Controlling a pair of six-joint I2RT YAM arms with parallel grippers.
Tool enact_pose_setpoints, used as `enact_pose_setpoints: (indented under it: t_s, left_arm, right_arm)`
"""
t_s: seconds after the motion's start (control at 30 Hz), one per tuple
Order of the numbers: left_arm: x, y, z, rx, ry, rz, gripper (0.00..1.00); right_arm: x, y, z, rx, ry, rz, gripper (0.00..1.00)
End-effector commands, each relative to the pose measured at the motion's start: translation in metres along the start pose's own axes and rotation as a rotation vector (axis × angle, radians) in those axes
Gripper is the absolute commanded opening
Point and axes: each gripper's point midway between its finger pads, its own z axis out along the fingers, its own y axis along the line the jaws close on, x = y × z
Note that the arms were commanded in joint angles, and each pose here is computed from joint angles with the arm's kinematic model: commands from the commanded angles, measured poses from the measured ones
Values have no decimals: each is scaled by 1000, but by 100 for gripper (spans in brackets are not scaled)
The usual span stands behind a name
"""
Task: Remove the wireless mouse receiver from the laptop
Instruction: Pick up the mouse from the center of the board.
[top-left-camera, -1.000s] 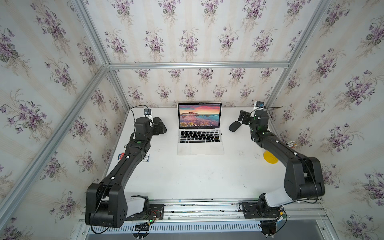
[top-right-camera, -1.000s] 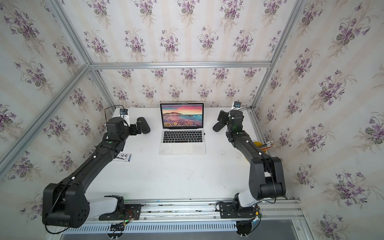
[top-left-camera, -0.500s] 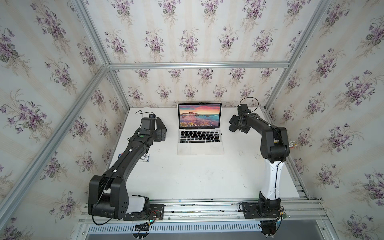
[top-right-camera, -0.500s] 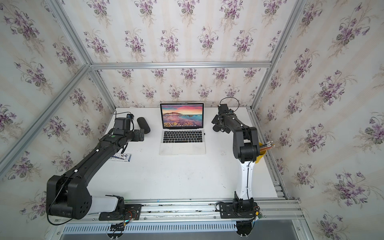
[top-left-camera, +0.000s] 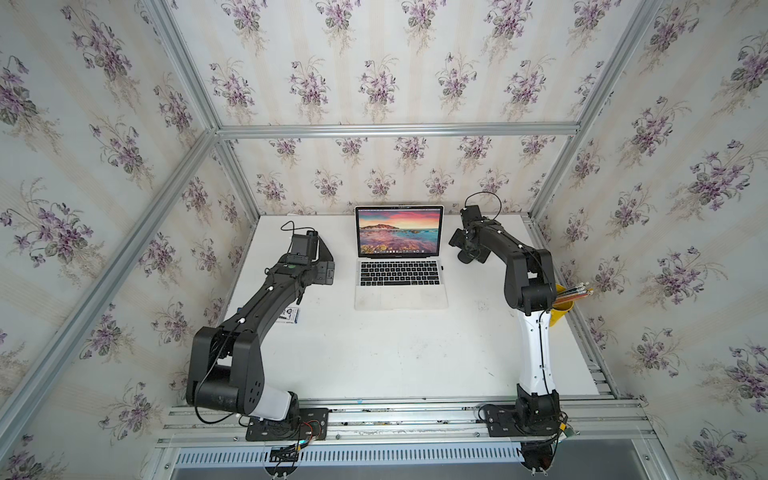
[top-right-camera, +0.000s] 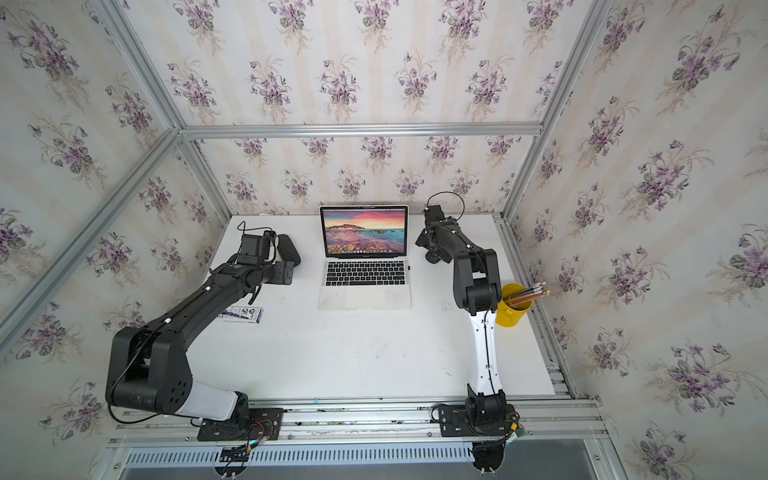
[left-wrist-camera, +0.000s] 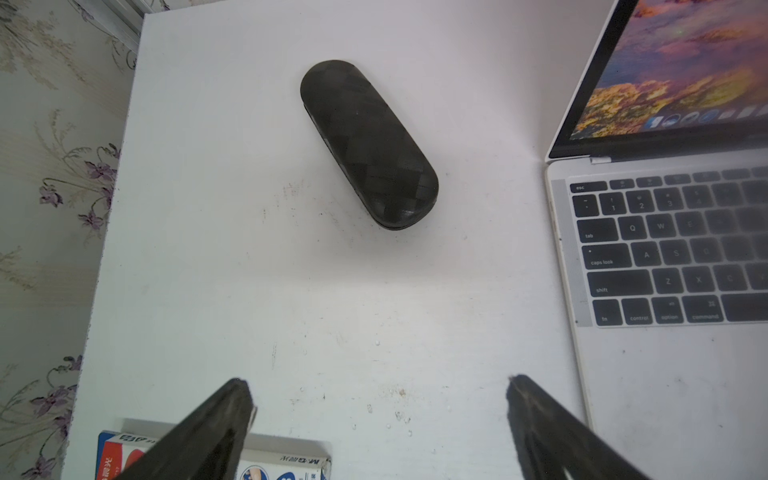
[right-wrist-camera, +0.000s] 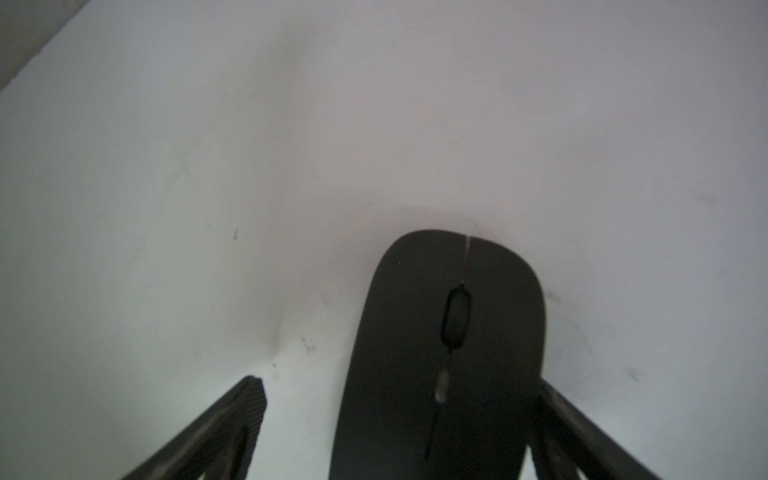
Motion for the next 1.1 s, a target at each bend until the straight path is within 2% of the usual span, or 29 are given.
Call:
enact_pose_setpoints:
  t_s: [0.0, 0.13, 0.27, 0.3, 0.37, 0.4, 0.57, 0.63, 0.73, 0.9, 1.07]
  left_arm:
    - [-1, -2, 4, -2, 14, 26, 99]
    - [2, -7, 11, 3, 52, 48, 99]
    - [6, -12, 17, -14, 107, 90, 99]
    - [6, -13, 18, -20, 119, 101, 99]
    - [7, -16, 21, -30, 136, 118, 99]
    - [7, -18, 22, -34, 142, 124, 99]
    - [6, -25, 23, -41, 138, 141, 99]
    - [5, -26, 22, -41, 133, 141, 99]
    - [2, -29, 17, -34, 118, 137, 99]
    - [-9, -45, -7, 31, 56, 132, 99]
    - [-23, -82, -46, 216, -52, 111, 99]
  right_arm:
    - [26, -26, 11, 107, 88, -26, 94]
    - [32, -29, 15, 122, 114, -40, 85]
    - [45, -26, 20, 109, 195, -49, 80]
    - [48, -25, 21, 103, 209, -53, 75]
    - [51, -24, 19, 97, 222, -53, 73]
    - [51, -24, 18, 93, 224, -56, 69]
    - [55, -26, 13, 86, 223, -67, 62]
    - [56, -27, 10, 83, 220, -72, 50]
    - [57, -27, 4, 69, 206, -88, 49]
    - [51, -13, -34, 12, 101, -208, 48]
    - [60, 4, -94, -103, -42, -414, 47]
